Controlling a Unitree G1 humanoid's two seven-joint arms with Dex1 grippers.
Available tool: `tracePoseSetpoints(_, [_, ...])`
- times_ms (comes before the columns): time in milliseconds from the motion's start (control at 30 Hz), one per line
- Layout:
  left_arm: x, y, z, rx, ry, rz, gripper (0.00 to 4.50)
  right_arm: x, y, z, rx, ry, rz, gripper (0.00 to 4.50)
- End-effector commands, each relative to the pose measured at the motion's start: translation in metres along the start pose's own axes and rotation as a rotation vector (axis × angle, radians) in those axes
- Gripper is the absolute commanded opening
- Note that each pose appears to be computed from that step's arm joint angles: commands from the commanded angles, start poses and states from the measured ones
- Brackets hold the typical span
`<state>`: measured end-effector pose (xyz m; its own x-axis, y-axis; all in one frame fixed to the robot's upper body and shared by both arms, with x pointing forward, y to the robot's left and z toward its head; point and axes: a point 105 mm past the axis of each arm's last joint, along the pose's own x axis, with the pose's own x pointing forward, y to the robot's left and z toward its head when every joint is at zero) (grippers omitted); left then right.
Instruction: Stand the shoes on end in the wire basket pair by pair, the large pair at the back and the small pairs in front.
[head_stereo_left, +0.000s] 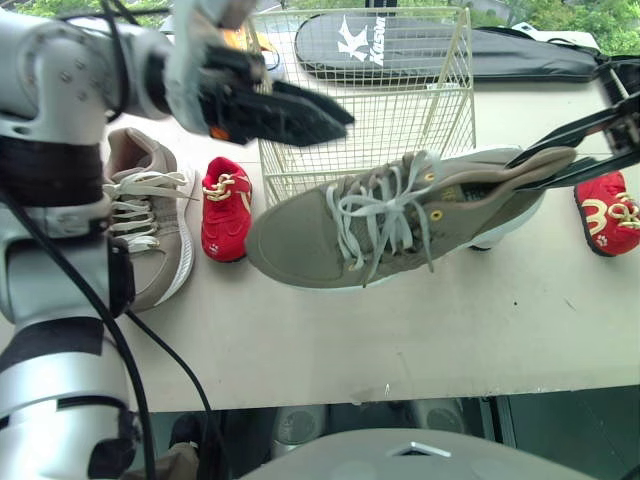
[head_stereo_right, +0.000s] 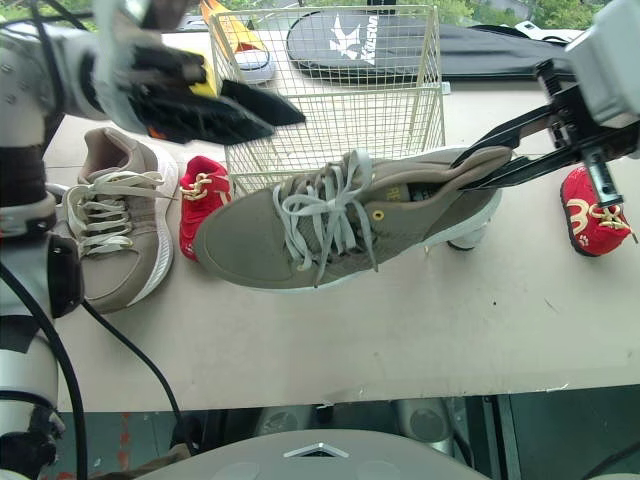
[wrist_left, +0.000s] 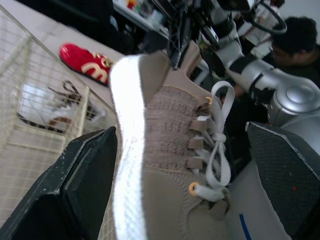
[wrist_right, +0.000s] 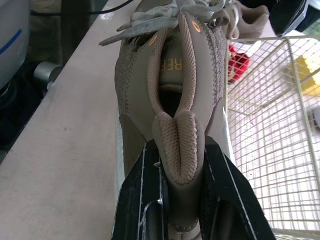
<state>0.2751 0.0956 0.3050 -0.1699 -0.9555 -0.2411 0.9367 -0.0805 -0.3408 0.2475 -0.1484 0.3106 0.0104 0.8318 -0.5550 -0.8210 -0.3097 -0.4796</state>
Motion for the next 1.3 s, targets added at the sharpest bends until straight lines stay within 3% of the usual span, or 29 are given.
tracePoseSetpoints(33, [0.019,-0.003,-0.015,0.036,0.113,-0.014,4.50,-0.002,-0.004,0.019,-0.108,-0.019,0.031,0.00])
tracePoseSetpoints(67, [0.022,-0.001,-0.023,0.061,0.158,0.001,4.50,-0.001,-0.005,0.021,-0.114,-0.024,0.036,0.00])
tracePoseSetpoints(233, [0.030,-0.001,-0.038,0.088,0.218,-0.045,2.36,0.002,-0.007,0.028,-0.132,-0.053,0.052,0.00])
tracePoseSetpoints(333, [0.032,0.002,-0.039,0.095,0.205,-0.050,0.91,0.004,-0.006,0.032,-0.145,-0.072,0.060,0.00])
tracePoseSetpoints(400, [0.033,0.003,-0.039,0.108,0.191,-0.048,0.18,0.005,-0.007,0.034,-0.149,-0.083,0.059,0.00])
tracePoseSetpoints(500, [0.033,0.001,-0.030,0.122,0.111,-0.066,0.08,0.004,-0.010,0.035,-0.123,-0.077,0.046,0.00])
tracePoseSetpoints(700, [0.027,-0.007,-0.018,0.106,-0.045,-0.034,0.08,-0.003,-0.008,0.028,-0.064,-0.019,-0.004,2.78])
tracePoseSetpoints(800, [0.022,-0.006,-0.017,0.144,-0.119,0.033,0.08,-0.018,-0.017,0.025,-0.078,-0.011,-0.187,4.36])
tracePoseSetpoints(900, [0.020,-0.005,-0.007,0.196,-0.244,0.097,0.08,-0.038,-0.016,0.016,0.037,-0.016,-0.375,4.50])
tracePoseSetpoints(1000, [0.017,-0.005,0.000,0.251,-0.362,0.175,0.08,-0.064,-0.024,-0.001,0.161,0.005,-0.693,4.50])
tracePoseSetpoints(1067, [0.014,-0.005,0.006,0.324,-0.420,0.238,0.08,-0.072,-0.019,-0.015,0.338,-0.022,-0.827,4.50])
tracePoseSetpoints(1200, [0.010,0.002,0.017,0.434,-0.517,0.363,0.08,-0.055,-0.001,-0.026,0.654,-0.228,-0.852,4.50])
tracePoseSetpoints(1300, [0.012,0.010,0.016,0.488,-0.531,0.421,0.08,-0.037,0.003,-0.020,0.747,-0.351,-0.819,4.50])
